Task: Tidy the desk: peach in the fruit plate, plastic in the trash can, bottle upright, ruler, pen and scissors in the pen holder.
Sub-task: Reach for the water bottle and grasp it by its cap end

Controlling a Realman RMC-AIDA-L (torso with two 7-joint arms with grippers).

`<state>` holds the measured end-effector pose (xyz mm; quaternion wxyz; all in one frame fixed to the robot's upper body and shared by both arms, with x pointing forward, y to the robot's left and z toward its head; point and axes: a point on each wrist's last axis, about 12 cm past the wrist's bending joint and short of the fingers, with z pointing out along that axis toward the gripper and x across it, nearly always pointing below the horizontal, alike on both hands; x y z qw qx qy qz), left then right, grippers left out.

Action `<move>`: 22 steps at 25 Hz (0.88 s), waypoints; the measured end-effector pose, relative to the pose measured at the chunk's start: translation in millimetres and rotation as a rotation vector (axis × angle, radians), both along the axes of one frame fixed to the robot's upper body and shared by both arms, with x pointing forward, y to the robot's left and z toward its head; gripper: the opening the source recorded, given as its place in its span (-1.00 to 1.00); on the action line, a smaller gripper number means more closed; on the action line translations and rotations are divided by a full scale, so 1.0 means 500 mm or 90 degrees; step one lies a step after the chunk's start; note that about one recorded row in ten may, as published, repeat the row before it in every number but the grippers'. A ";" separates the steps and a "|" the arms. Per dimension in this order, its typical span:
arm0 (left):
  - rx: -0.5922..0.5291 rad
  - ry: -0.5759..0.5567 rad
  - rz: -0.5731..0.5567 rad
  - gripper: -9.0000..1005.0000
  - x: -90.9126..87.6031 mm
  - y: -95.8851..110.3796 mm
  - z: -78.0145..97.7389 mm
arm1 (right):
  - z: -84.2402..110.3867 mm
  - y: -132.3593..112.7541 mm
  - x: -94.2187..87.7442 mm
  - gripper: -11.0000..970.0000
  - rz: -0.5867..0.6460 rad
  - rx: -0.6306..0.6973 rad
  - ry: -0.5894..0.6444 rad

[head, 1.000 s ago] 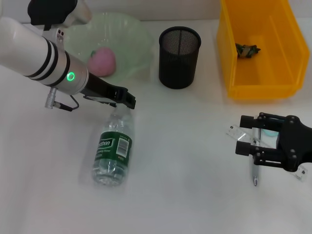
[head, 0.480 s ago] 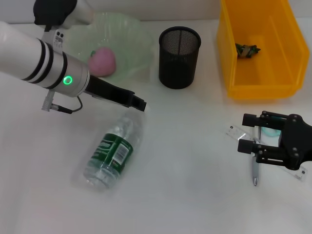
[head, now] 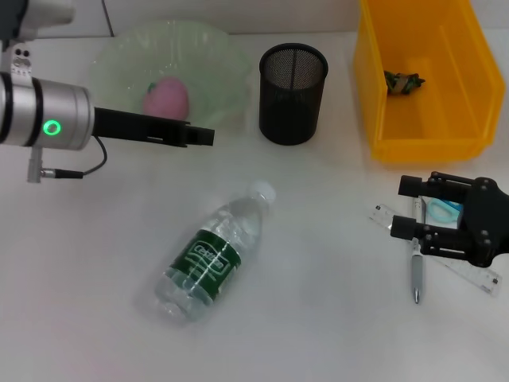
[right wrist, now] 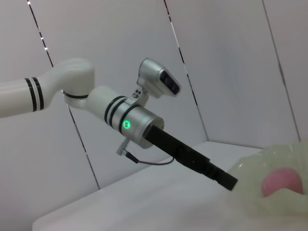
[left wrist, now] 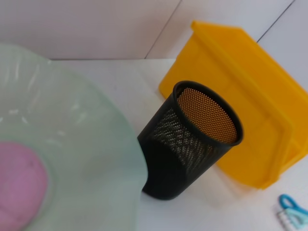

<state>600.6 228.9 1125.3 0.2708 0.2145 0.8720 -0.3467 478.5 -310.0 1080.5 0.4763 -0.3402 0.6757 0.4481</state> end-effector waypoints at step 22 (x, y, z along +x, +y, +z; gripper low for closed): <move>0.121 0.102 -0.117 -0.09 0.011 -0.164 0.133 | -0.033 -0.044 -0.048 0.48 -0.038 -0.042 0.049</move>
